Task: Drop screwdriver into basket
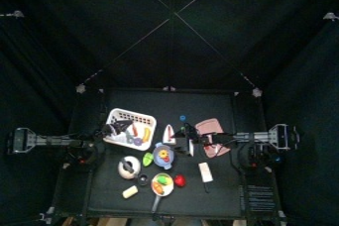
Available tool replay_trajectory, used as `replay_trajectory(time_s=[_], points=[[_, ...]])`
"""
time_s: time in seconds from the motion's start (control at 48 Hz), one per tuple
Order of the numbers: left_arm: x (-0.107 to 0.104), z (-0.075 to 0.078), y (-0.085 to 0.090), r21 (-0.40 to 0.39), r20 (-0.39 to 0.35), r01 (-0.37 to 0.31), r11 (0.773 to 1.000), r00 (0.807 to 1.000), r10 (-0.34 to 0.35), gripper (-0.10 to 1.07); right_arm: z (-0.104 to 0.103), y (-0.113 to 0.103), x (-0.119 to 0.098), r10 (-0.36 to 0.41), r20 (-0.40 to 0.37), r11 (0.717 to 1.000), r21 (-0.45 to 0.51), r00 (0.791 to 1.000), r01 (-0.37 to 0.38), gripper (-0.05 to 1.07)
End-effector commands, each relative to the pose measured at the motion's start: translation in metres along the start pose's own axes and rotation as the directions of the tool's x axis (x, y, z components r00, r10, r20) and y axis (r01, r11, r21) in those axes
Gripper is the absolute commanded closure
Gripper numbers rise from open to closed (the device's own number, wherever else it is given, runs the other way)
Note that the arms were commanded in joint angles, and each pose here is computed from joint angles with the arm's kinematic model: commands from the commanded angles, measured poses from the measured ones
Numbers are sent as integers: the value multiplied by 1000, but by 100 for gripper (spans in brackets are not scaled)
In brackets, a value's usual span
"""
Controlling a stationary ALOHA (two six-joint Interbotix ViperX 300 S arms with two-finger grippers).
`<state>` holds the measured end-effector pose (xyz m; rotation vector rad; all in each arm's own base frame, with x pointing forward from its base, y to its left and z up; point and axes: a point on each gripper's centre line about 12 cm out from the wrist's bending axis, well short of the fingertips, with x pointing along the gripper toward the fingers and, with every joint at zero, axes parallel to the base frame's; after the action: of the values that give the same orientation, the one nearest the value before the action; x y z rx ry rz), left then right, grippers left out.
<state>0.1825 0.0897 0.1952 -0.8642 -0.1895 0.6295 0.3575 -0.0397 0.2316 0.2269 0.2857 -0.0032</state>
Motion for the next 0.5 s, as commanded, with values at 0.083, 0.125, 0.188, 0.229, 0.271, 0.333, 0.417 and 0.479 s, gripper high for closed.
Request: replay_trajectory(time_s=[0.083,0.125,0.188,0.229,0.271,0.333,0.417,0.479], points=[[0,10,-21,61,48,120,991,991,-123,19,11,3,0,11,32,1000,-8,999,-11,4],[-1,11,-24,70,55,136,988,989,-140,19,11,3,0,11,32,1000,-8,999,-11,4],[-2,13,-26,78,59,152,985,986,-156,19,10,3,1,10,29,1000,-7,1000,-10,4],[-2,13,-27,82,58,158,984,985,-163,19,10,3,1,10,29,1000,-7,1000,-10,4],[-3,13,-28,86,59,165,983,984,-170,19,10,3,1,12,29,1000,-7,1000,-12,4],[-3,14,-30,95,58,177,980,981,-183,19,10,2,2,9,28,1000,-7,1000,-9,4],[-3,14,-33,106,55,190,976,979,-197,19,10,3,3,12,28,1000,-7,1000,-11,4],[-3,14,-35,111,56,198,974,977,-205,19,10,2,3,10,26,1000,-6,1000,-10,4]])
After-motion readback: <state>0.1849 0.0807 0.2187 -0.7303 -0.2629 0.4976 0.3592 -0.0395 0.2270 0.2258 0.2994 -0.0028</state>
